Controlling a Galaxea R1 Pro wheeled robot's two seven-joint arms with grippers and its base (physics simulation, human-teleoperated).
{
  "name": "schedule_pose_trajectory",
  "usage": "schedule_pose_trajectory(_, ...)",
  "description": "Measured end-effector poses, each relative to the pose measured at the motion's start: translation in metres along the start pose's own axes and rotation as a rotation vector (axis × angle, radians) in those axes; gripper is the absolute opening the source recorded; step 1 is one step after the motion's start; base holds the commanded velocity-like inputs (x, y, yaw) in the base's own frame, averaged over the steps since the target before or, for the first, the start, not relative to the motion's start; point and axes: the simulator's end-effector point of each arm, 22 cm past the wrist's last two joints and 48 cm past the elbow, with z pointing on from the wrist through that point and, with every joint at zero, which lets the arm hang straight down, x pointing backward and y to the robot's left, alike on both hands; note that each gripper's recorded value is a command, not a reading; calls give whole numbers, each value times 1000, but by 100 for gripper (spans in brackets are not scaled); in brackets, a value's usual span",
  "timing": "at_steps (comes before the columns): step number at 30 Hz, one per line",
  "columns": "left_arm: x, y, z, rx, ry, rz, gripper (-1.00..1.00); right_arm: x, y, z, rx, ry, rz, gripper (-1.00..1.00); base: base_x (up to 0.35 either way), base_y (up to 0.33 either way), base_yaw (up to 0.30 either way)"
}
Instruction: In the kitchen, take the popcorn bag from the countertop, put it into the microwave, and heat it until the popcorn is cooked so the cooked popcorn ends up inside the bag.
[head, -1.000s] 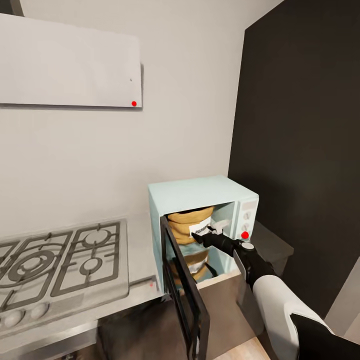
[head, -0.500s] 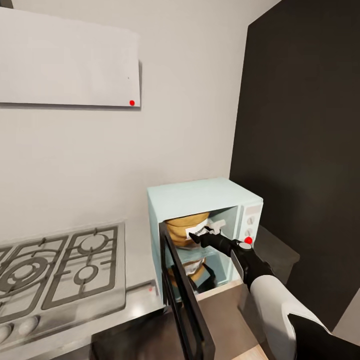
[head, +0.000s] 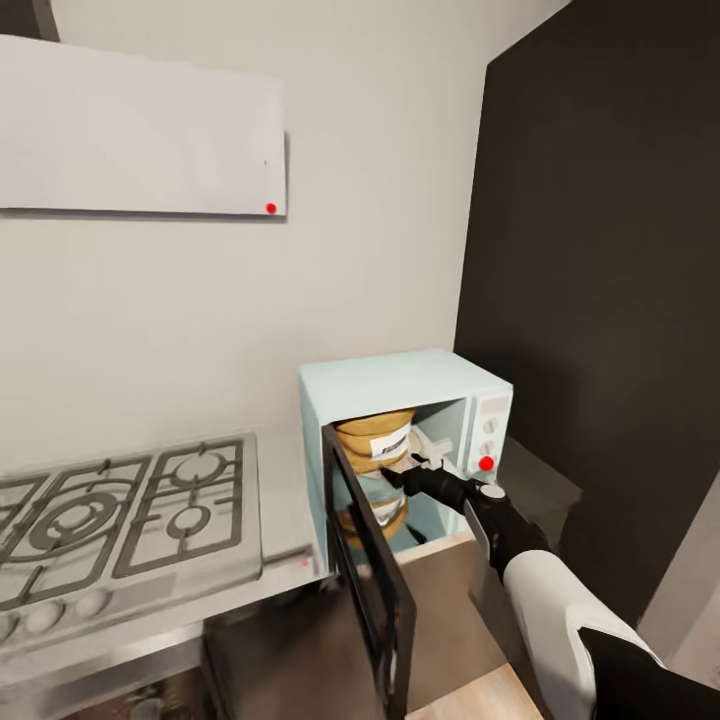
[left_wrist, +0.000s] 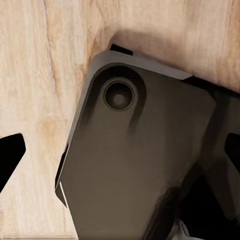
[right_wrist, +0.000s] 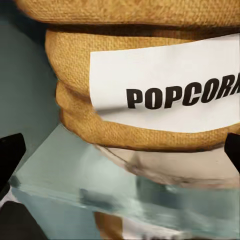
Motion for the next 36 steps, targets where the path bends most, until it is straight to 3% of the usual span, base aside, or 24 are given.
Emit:
schedule_pose_trajectory(11,1,0,0,0,1,0,100,-5,-7,-3,17,-2,-13,100,-278,0,0)
schedule_pose_trajectory(20,0,0,0,0,-1,0,100,-35,-29,-14,70,7,-9,100,-38,0,0)
schedule_pose_trajectory(22,1,0,0,0,0,0,100,-56,-45,-25,103,1,-9,100,0,0,0)
schedule_pose_trajectory(26,1,0,0,0,1,0,100,-58,-110,-71,213,83,34,100,0,0,0)
schedule_pose_trajectory(31,2,0,0,-1,3,0,100,-48,-154,-108,293,154,58,100,-129,0,0)
schedule_pose_trajectory(36,3,-2,0,2,4,2,100,-41,-162,-115,310,182,79,100,-319,0,0)
